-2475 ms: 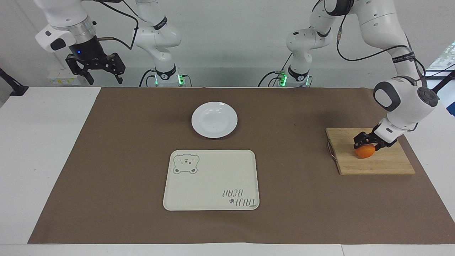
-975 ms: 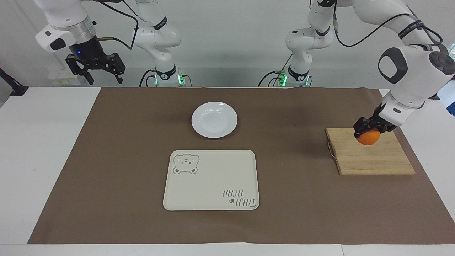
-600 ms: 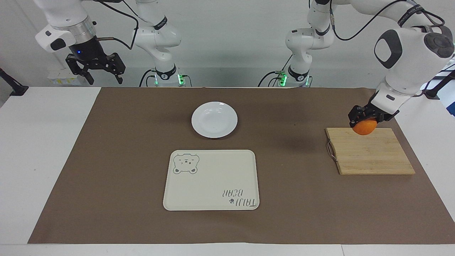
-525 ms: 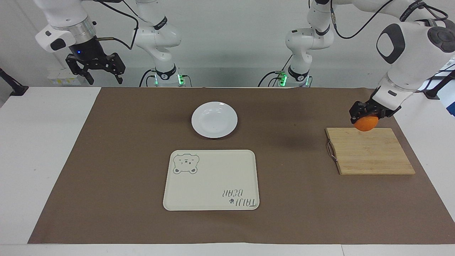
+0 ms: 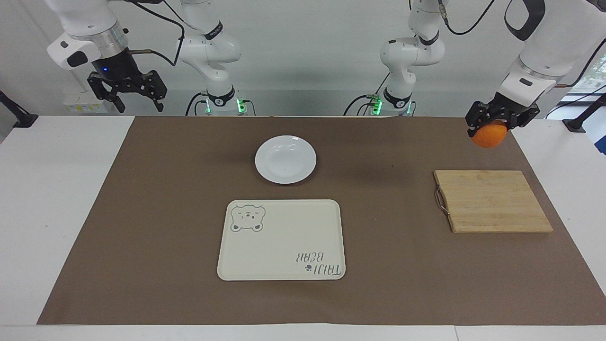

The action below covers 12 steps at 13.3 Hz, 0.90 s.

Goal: Place orange and plate with both arms
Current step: 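Carry the orange with the left gripper over the white plate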

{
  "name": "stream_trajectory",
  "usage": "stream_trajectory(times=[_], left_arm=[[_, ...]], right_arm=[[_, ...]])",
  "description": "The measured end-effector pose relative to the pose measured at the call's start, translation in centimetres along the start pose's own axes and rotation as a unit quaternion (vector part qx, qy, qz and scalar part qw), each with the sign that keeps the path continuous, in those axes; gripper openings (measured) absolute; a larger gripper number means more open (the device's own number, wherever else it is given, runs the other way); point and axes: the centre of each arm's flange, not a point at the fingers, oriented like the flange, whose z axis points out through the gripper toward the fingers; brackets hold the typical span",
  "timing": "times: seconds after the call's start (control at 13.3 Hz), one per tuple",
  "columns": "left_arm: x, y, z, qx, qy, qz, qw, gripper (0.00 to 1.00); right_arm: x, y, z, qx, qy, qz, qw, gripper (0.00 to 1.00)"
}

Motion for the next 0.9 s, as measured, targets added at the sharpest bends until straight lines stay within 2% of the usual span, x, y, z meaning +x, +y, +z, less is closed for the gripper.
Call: stream_trajectory(times=[0.6,0.9], left_arm=[[-1.4,15.8,2.4,0.007,-0.013,-0.033,0.999,0.76],[-2.6,22.3,4.8,-0.014,-0.011,-0.043,0.999,0.76]], right_arm=[[0.0,0.0,0.0,0.000,0.000,0.000,1.000,1.00],[0.0,0.0,0.0,0.000,0.000,0.000,1.000,1.00]])
